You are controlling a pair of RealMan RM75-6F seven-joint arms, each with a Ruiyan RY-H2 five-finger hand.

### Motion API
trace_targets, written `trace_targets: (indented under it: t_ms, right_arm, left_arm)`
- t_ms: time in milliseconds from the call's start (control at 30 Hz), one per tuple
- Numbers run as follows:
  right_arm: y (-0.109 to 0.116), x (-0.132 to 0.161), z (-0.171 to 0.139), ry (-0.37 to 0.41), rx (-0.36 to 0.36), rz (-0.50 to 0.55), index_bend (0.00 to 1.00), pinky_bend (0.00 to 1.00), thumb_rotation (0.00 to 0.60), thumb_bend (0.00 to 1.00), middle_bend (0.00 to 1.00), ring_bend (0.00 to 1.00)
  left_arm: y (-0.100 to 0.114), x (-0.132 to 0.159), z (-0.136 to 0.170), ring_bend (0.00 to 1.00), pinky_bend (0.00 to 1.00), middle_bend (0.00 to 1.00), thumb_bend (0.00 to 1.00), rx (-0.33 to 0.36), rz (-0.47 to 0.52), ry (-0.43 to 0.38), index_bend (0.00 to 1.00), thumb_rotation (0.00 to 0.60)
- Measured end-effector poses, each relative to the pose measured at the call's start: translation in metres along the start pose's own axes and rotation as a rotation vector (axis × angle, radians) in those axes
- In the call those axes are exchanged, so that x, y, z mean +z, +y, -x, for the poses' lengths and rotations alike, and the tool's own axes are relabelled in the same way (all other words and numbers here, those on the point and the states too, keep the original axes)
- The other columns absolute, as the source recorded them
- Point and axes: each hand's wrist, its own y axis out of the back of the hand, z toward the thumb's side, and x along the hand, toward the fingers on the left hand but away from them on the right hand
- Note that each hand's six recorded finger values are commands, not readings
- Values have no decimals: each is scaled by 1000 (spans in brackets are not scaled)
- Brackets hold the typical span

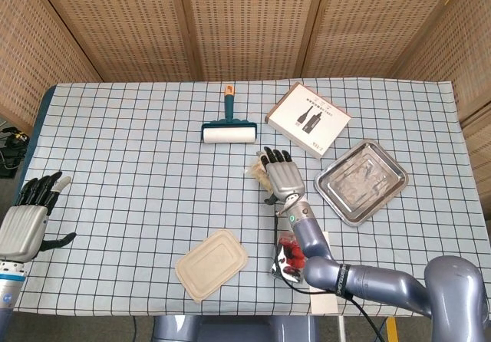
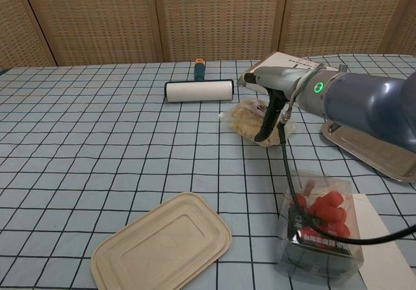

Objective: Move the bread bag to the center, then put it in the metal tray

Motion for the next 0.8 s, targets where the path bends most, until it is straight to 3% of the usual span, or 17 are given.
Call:
trace_targets:
  t_ms: [400, 467, 500, 633, 800]
  right_arm:
    - [-20, -12, 26, -55, 65, -5, 22, 16, 600, 84, 0, 0]
    - [-22, -13, 28, -57, 61, -6, 117, 133, 600, 88, 32, 18]
    - [-23, -13, 29, -57, 54, -7, 205, 244, 600, 95, 98, 74]
    - [-25, -11, 31, -49, 17, -4, 518, 573, 600, 134, 426, 409]
    - [-28, -10, 30, -35, -26, 4, 641, 697, 600, 149, 518, 512]
  left_arm:
    - [-4, 0, -3, 0, 0, 0, 0, -18, -4, 1, 0, 600]
    - [-4, 0, -4, 0, 0, 0, 0, -20, -4, 2, 0, 600]
    - [-5, 0, -4, 0, 0, 0, 0, -21, -4, 2, 0, 600]
    - [-5, 0, -5, 0, 0, 0, 0, -23, 2, 2, 0, 600]
    - [-5, 1, -4, 0, 0, 0, 0, -21, 6, -2, 0, 600]
